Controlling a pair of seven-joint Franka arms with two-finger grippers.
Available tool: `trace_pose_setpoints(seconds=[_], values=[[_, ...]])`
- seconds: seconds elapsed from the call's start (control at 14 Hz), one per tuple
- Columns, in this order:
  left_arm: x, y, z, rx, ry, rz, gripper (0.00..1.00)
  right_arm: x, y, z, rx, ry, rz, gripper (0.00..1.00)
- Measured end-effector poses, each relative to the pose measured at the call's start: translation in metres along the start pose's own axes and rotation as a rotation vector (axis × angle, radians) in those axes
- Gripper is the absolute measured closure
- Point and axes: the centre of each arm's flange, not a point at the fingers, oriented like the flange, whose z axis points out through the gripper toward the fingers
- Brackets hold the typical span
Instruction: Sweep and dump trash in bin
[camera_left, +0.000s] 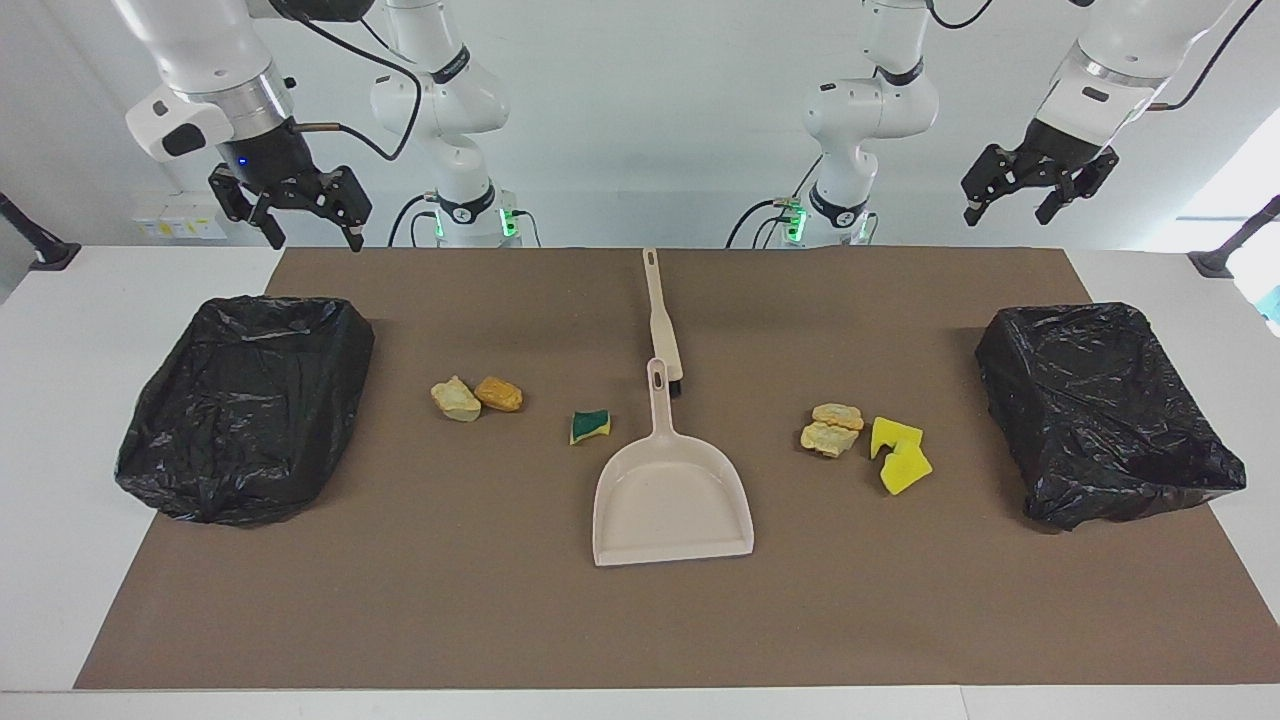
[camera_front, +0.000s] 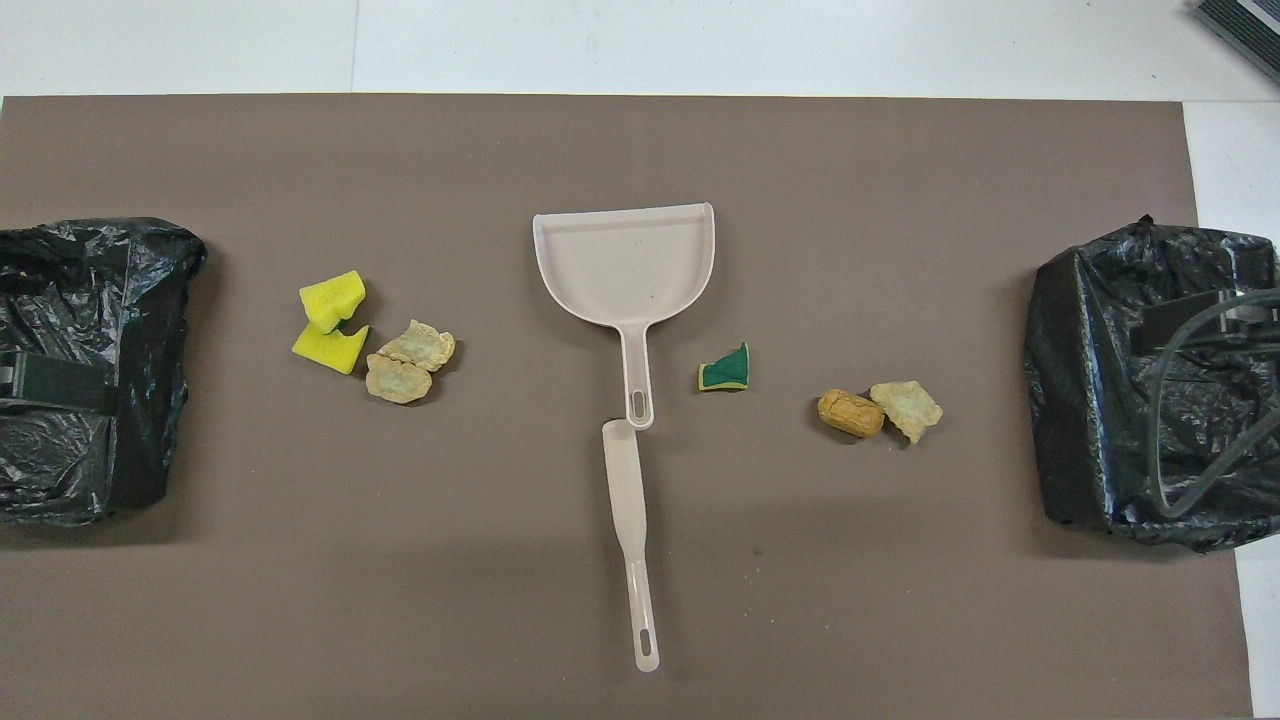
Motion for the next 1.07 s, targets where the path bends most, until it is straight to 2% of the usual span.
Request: trace_pose_setpoints(seconds=[0.5,0.86,1.07], values=[[0.000,0.002,0.000,0.000,-0.001,0.004,0.00,0.002,-0.019,0.011,-0.003,-0.032,-0.042,0.00],[-0.001,0.003,0.002,0.000,-0.005,0.006,0.00,0.022,-0.058,0.049,-0.005,-0.076,-0.110,0.00],[-0.002,0.006,0.001,-0.001,-0.004,0.012,0.00,0.041,-0.076,0.075,0.001,-0.065,-0.137,0.00]])
